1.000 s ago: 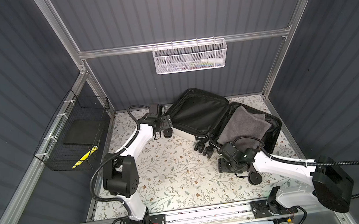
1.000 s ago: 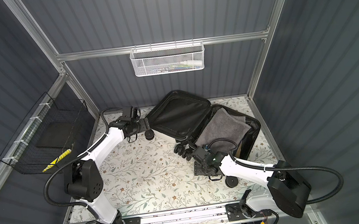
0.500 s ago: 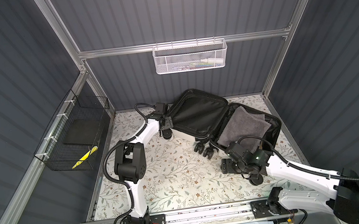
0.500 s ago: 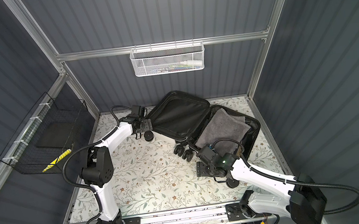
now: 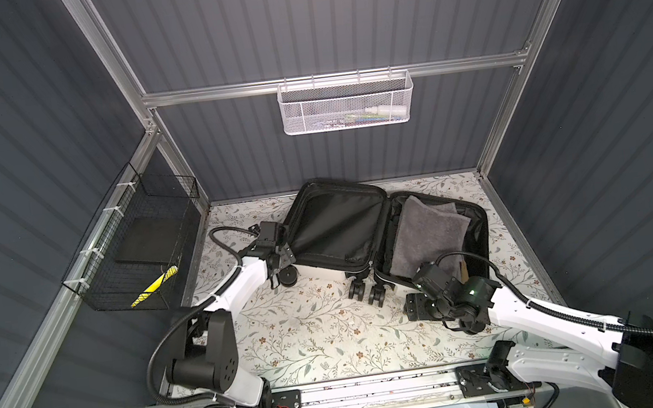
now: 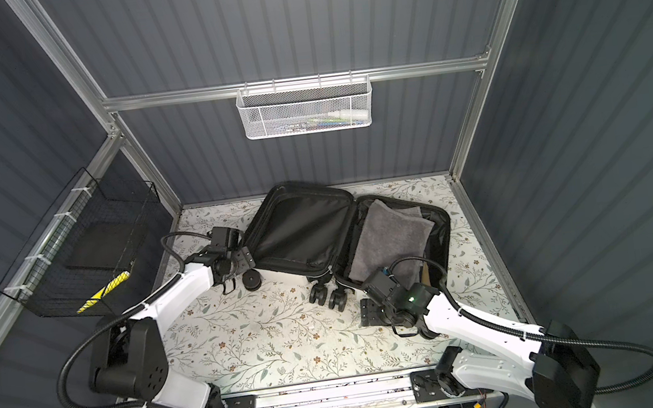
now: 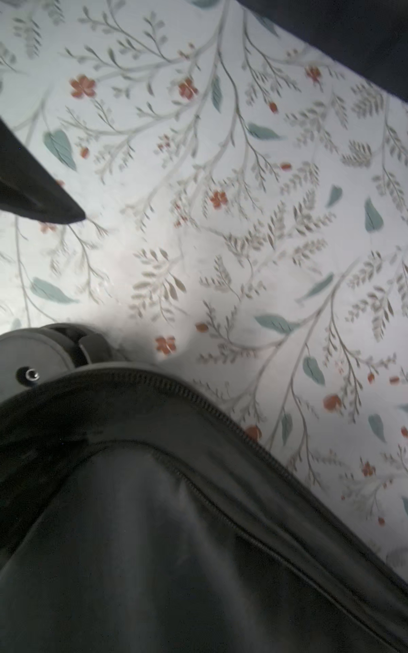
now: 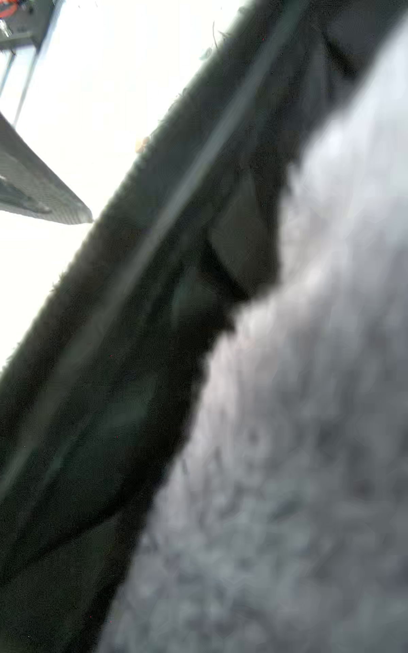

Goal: Pack the luggage
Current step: 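Turn the suitcase until the lid lies beside the base, then release both grippers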

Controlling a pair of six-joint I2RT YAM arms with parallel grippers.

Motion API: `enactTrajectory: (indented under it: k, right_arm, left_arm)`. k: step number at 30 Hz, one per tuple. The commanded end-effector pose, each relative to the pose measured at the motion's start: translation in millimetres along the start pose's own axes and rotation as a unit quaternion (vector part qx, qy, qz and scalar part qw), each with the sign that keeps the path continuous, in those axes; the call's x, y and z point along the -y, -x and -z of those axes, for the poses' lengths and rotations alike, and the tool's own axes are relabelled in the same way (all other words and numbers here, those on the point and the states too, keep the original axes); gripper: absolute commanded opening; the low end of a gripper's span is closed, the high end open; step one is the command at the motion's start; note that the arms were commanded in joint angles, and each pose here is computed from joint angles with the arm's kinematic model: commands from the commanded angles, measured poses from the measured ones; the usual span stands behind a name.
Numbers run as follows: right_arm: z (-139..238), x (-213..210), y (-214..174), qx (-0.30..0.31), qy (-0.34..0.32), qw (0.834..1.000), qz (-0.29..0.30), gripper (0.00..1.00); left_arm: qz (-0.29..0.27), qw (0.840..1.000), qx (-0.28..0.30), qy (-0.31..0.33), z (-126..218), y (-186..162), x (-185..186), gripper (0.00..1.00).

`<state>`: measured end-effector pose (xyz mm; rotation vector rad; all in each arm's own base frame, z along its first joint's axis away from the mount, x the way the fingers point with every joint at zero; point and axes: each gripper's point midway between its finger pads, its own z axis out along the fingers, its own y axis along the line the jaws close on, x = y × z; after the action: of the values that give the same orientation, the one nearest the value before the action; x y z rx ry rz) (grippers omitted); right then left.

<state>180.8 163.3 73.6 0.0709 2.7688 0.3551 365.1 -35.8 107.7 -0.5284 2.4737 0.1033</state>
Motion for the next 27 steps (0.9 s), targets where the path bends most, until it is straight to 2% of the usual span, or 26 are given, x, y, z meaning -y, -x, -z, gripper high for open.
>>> enactTrajectory:
  k: [1,12,18,23,27]
  right_arm:
    - [-5,12,4,0.007,-0.028,1.0,0.007,0.81]
    - [-9,20,43,0.019,-0.043,0.999,0.013,0.81]
    - [-2,15,62,0.019,-0.023,0.999,0.023,0.81]
    - [32,-8,56,0.003,0.043,0.998,0.048,0.81]
    - [87,-17,68,0.059,0.084,0.994,0.045,0.82]
  left_arm:
    - [0.022,0.997,-0.036,0.061,4,-36,-46,0.93]
    - [0.072,0.994,0.0,0.086,33,-46,-80,0.93]
    - [0.09,0.992,0.017,0.082,44,-43,-85,0.93]
    - [0.074,0.996,0.036,0.043,63,-21,-71,0.95]
    - [0.042,0.998,0.054,-0.005,84,3,-52,0.97]
